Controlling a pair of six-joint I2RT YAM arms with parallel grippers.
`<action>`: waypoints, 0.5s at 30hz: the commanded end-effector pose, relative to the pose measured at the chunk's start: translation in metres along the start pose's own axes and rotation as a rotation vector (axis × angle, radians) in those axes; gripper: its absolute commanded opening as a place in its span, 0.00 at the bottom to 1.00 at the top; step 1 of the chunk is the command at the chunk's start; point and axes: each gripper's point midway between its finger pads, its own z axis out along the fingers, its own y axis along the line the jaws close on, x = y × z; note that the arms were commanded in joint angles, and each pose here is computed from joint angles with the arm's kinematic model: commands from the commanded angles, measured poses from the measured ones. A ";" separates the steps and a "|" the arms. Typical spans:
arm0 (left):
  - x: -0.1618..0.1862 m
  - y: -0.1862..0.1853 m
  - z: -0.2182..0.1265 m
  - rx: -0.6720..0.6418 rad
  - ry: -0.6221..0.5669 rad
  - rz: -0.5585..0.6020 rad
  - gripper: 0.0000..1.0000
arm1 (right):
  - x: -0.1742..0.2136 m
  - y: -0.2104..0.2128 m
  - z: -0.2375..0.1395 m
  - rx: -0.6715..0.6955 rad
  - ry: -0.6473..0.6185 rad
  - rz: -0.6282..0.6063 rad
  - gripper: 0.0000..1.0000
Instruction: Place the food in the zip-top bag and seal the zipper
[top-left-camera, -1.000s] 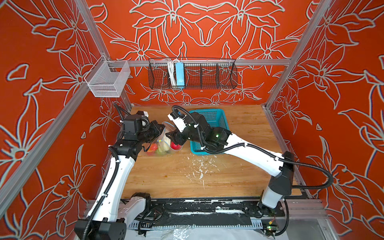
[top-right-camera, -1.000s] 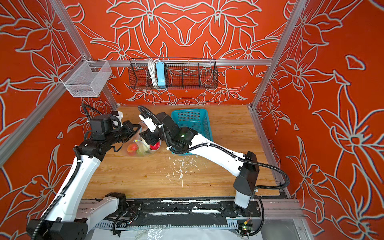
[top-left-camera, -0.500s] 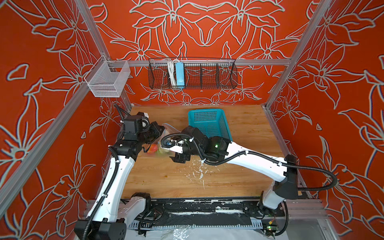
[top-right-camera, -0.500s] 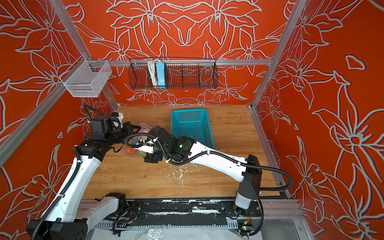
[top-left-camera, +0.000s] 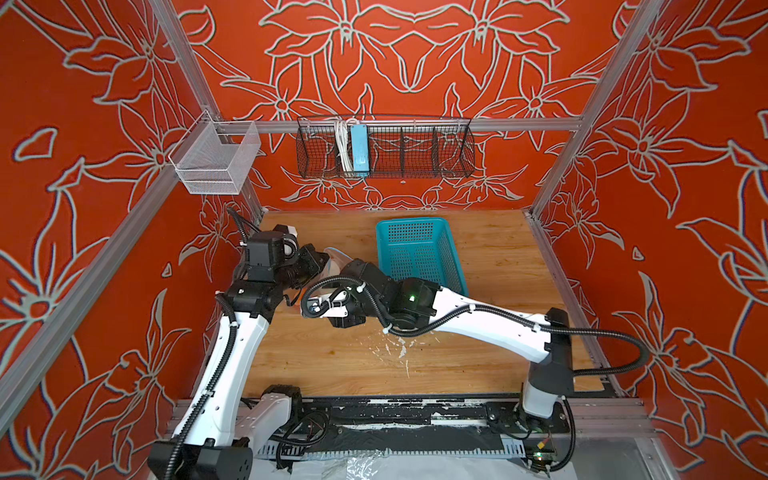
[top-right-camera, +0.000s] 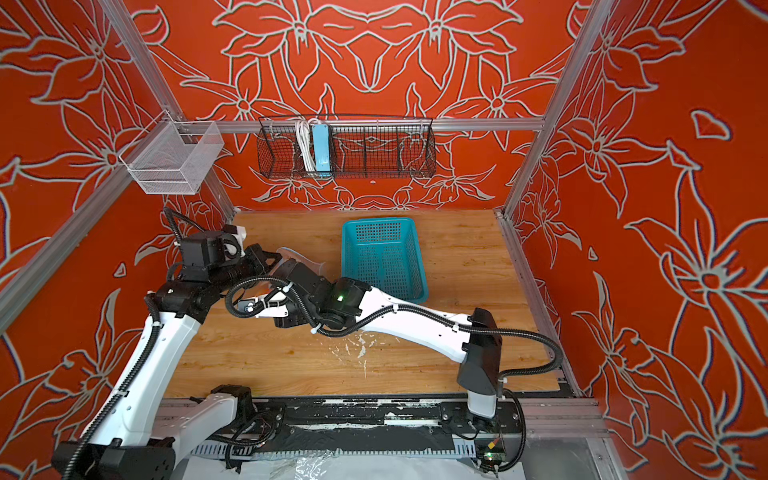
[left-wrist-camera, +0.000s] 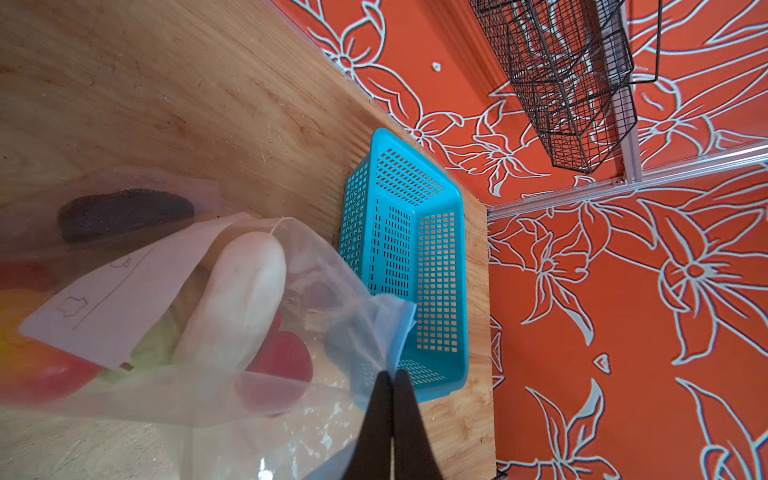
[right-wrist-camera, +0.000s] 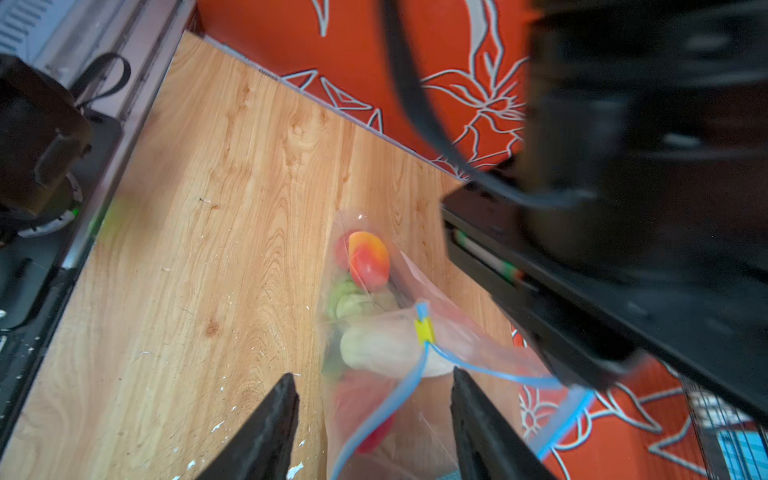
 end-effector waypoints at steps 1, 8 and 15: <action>-0.006 -0.014 -0.012 0.025 -0.030 0.031 0.00 | -0.002 -0.004 0.007 0.006 0.024 -0.068 0.53; -0.004 -0.013 -0.013 0.022 -0.028 0.028 0.00 | 0.001 -0.008 0.024 0.033 0.068 -0.114 0.51; -0.003 -0.012 -0.013 0.022 -0.022 0.020 0.00 | 0.004 -0.014 0.037 0.074 0.091 -0.175 0.50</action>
